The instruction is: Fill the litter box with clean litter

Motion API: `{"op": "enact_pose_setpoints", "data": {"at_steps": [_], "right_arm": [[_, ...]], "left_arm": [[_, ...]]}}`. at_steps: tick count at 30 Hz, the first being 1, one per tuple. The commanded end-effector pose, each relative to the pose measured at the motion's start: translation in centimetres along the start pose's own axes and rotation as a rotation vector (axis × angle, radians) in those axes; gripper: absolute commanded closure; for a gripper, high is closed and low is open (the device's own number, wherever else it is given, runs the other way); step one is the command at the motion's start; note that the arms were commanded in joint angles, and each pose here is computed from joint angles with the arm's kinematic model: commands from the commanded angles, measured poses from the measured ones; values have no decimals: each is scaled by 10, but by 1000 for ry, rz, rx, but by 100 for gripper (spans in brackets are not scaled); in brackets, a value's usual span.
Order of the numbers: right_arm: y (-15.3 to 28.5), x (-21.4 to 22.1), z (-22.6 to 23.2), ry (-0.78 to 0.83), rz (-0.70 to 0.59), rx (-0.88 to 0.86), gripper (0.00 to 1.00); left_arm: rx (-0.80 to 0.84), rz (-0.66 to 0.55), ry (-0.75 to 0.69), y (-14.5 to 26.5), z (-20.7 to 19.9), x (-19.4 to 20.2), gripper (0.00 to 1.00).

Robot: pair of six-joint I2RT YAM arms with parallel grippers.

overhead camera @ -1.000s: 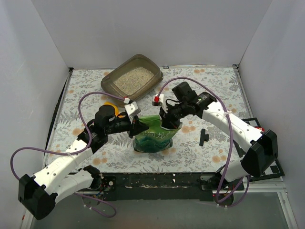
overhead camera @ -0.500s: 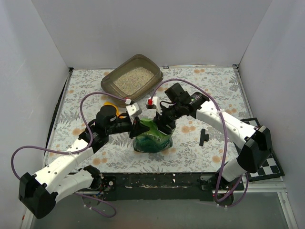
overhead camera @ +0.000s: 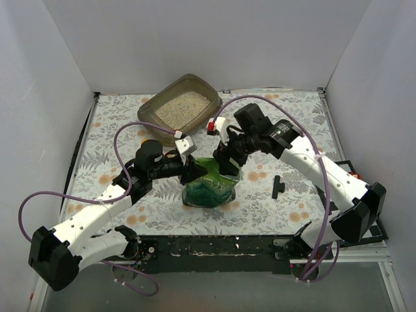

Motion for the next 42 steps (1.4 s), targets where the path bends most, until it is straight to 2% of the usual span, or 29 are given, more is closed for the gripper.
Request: {"op": "enact_pose_setpoints", "data": {"at_steps": [1,4,11,15,18,22,25,29,31,35,42], "right_arm": [[52,-39,0,21,-115,127,20],[68,-50,0,16,-150,164,20],[90,-63,-9,-2,-193,267,21],[101,-73,-10,-4,-242,298,21],[103,-79,-10,-16,-264,305,21],[108,-85,-10,-19,-295,314,21],[115,-90,-7,-18,-328,316,21],[121,-92,1,-21,-367,294,21],[122,-91,4,-25,-375,283,21],[124,-83,10,-37,-375,266,22],[125,-71,16,-53,-373,258,22]], "left_arm": [[-2,-27,-14,2,-2,-10,84],[-5,-37,-20,4,-4,-16,81],[-98,-30,-2,24,-1,-47,61],[-211,-51,74,44,3,-68,49],[-310,-121,138,63,6,-88,44],[-554,-179,311,86,32,-99,41],[-867,-185,488,110,69,-88,38],[-1080,-161,593,122,103,-71,36],[-1115,-143,658,125,122,-58,36],[-1113,-65,829,117,164,-7,37],[-1138,40,972,95,200,58,36]]}}
Point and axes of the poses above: each gripper's point midway between its finger pads, its own y axis back along the fingers, its own z axis along the line the jaws close on, x = y × z, the point moved 1 cm from there along y, back along the fingers, and after that the axes turned 2 degrees about -y, right-handed, at the moved point
